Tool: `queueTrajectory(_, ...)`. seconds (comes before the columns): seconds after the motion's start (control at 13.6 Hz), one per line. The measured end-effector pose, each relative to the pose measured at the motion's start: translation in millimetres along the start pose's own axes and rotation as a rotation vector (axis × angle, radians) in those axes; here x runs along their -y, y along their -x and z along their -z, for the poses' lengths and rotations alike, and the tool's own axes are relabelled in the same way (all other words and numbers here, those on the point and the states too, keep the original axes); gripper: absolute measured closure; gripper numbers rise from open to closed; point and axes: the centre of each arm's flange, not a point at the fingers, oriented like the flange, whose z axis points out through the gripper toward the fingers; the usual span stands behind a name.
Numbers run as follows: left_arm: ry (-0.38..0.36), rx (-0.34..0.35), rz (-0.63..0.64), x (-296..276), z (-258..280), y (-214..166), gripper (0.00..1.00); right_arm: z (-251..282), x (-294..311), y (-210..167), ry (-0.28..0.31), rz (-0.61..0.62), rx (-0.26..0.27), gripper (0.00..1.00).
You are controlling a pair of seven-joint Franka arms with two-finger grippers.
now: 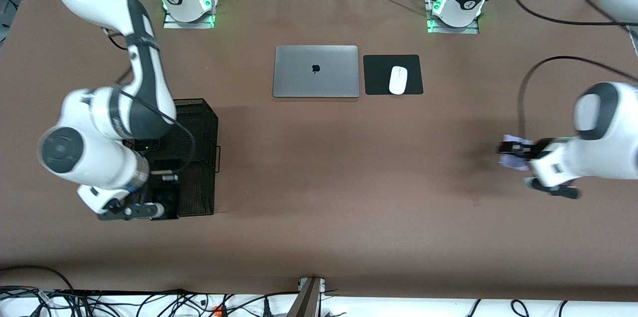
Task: Place phones with both arms
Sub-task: 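Lower the black phone into the basket while the left gripper lifts the white phone, then set the white phone beside the laptop and open the left gripper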
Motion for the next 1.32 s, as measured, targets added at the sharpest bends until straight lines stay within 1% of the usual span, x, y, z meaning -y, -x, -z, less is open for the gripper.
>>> queueTrajectory(0.07,0.009,0.006,0.006,-33,-10,-8,0.16,7,-4,10,-0.011,-0.007,0.014,0.21)
queueTrajectory(0.15,0.007,0.0,0.016,-65,-19,-17,0.16,8,-10,21,-0.023,-0.017,0.025,0.21)
queueTrajectory(0.22,0.007,-0.017,0.029,-100,-28,-25,0.16,4,-17,34,-0.036,-0.029,0.024,0.21)
queueTrajectory(0.37,0.025,-0.072,0.057,-170,-52,-40,0.16,-18,-29,63,-0.058,-0.041,0.008,0.21)
queueTrajectory(0.59,0.057,-0.144,0.127,-266,-109,-54,0.16,-66,-26,110,-0.075,-0.034,0.006,0.21)
queueTrajectory(0.66,0.073,-0.161,0.146,-287,-128,-57,0.16,-79,-19,122,-0.075,-0.024,0.003,0.21)
queueTrajectory(0.81,0.105,-0.19,0.169,-313,-161,-63,0.16,-89,-6,136,-0.077,-0.004,-0.008,0.21)
queueTrajectory(1.1,0.167,-0.247,0.172,-356,-232,-67,0.16,-103,-4,147,-0.071,0.001,0.014,0.21)
queueTrajectory(1.17,0.17,-0.259,0.172,-367,-244,-66,0.16,-106,-4,148,-0.07,0.001,0.02,0.21)
queueTrajectory(1.32,0.168,-0.266,0.184,-378,-243,-63,0.16,-110,-4,149,-0.068,0.002,0.027,0.21)
